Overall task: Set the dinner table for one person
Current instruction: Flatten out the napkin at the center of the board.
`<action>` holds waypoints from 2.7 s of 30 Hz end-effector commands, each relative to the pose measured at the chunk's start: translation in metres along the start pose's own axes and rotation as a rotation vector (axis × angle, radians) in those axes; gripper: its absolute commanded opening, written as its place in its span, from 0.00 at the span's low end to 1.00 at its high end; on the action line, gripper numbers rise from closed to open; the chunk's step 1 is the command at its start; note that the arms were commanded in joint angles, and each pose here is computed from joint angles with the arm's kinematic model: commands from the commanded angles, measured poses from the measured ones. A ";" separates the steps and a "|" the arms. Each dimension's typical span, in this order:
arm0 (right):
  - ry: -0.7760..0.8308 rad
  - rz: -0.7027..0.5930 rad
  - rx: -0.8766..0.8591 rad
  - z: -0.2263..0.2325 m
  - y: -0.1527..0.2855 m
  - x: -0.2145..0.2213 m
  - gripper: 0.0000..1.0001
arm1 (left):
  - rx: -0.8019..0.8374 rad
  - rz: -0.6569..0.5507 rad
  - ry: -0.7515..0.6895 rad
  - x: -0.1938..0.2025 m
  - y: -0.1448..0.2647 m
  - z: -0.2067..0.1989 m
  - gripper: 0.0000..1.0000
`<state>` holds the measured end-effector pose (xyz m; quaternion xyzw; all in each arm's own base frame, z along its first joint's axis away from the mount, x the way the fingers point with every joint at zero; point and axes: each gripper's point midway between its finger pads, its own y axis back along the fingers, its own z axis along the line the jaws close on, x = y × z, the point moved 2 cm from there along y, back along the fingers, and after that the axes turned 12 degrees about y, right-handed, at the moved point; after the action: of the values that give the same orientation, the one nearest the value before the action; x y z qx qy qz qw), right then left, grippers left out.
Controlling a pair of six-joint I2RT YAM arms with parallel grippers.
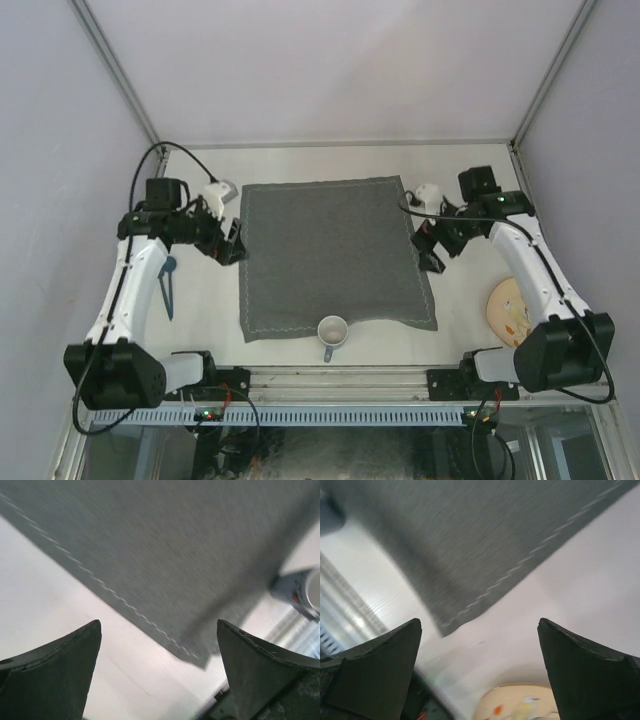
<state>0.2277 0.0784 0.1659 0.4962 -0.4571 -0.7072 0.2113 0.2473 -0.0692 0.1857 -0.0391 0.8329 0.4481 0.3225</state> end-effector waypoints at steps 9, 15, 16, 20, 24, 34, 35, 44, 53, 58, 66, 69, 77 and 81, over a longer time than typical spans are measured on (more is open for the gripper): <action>-0.168 -0.167 0.501 -0.140 0.000 -0.066 0.91 | -0.560 -0.445 0.184 -0.116 -0.006 0.114 0.96; -0.229 -0.104 0.571 -0.191 -0.037 -0.065 0.88 | -0.683 -0.458 0.264 -0.137 -0.024 0.147 0.95; -0.242 -0.090 0.568 -0.200 -0.041 -0.067 0.86 | -0.690 -0.459 0.274 -0.144 -0.024 0.151 0.95; -0.324 -0.101 0.566 -0.240 -0.043 -0.084 0.75 | -0.683 -0.465 0.317 -0.170 -0.032 0.161 0.94; -0.390 -0.149 0.578 -0.271 -0.043 -0.099 0.73 | -0.648 -0.447 0.382 -0.187 -0.048 0.169 0.88; -0.460 -0.142 0.534 -0.305 -0.090 -0.117 0.73 | -0.651 -0.321 0.487 -0.199 -0.082 0.193 0.75; -0.476 -0.138 0.526 -0.306 -0.095 -0.116 0.73 | -0.659 -0.304 0.496 -0.198 -0.084 0.194 0.74; -0.544 -0.106 0.422 -0.282 -0.132 -0.122 0.73 | -0.626 -0.224 0.573 -0.183 -0.106 0.194 0.82; -0.503 -0.032 0.392 -0.257 -0.145 -0.119 0.73 | -0.650 -0.102 0.587 -0.159 -0.118 0.190 0.79; -0.516 -0.018 0.378 -0.253 -0.149 -0.114 0.73 | -0.652 -0.060 0.596 -0.148 -0.129 0.196 0.81; -0.523 -0.001 0.374 -0.250 -0.148 -0.107 0.73 | -0.611 0.027 0.558 -0.140 -0.151 0.191 0.83; -0.532 0.000 0.371 -0.249 -0.146 -0.105 0.72 | -0.608 0.042 0.558 -0.140 -0.153 0.190 0.80; -0.550 -0.011 0.358 -0.246 -0.143 -0.103 0.69 | -0.571 0.080 0.535 -0.135 -0.168 0.179 0.61; -0.560 -0.009 0.352 -0.245 -0.143 -0.100 0.64 | -0.569 0.100 0.532 -0.130 -0.177 0.176 0.51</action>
<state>0.5069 0.1180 0.0414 0.3016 -0.6190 -0.7250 0.0167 0.4938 -0.0547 0.0588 -0.2073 0.7218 0.6596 0.0302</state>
